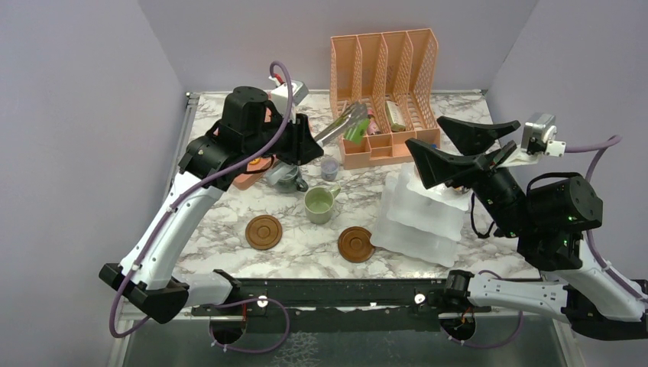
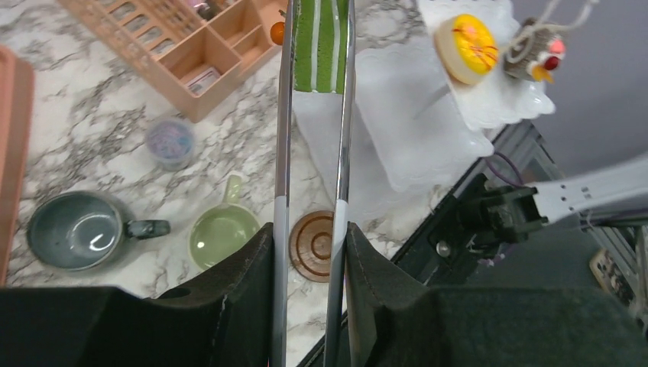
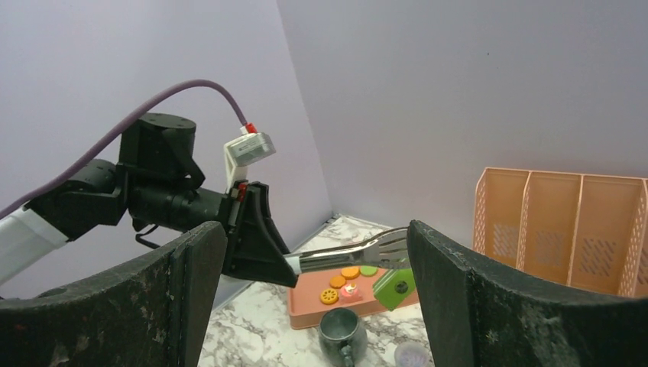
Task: Serve the afternoon tea
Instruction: Place the desert on the desert table.
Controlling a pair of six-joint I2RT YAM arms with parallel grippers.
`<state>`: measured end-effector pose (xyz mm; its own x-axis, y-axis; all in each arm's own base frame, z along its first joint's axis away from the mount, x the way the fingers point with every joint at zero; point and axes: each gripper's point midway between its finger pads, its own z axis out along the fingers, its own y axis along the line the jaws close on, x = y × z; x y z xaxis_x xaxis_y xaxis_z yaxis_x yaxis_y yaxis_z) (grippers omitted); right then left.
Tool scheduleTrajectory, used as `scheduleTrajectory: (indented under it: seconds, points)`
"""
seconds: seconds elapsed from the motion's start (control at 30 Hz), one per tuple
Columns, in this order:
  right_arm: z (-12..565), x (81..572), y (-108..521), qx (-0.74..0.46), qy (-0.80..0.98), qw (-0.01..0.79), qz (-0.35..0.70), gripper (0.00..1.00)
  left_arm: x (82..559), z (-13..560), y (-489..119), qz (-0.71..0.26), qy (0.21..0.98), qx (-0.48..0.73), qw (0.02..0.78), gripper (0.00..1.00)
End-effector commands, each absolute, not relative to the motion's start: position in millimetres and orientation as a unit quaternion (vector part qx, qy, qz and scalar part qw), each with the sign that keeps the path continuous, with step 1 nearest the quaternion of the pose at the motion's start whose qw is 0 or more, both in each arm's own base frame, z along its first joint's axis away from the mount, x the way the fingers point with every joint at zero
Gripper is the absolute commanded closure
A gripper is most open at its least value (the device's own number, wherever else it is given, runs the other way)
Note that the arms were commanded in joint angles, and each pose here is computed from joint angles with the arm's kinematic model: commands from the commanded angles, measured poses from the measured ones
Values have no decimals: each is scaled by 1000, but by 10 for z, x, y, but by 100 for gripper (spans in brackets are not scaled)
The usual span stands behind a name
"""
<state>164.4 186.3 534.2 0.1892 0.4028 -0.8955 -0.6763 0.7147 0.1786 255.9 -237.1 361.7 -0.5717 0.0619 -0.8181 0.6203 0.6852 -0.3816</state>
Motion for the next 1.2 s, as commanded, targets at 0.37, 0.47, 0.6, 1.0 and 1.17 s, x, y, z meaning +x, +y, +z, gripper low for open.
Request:
scheduleTrajectory:
  seconds: [0.37,0.47,0.6,1.0,1.17]
  points:
    - [5531,1622,1638,-110,516,777,343,7,1990,4096,-2998,-444,696,365,432,73]
    - [5535,1625,1612,-107,515,780,340,6,1924,4057,-3126,-450,684,388,424,73]
    - [5546,1622,1602,-107,512,782,339,7,1776,4024,-3298,-455,667,419,416,73]
    - [5544,1610,1542,-102,510,785,337,7,1592,3954,-3493,-449,639,468,414,73]
    - [5540,1607,1516,-98,508,786,337,7,1623,3887,-3570,-443,634,482,411,73]
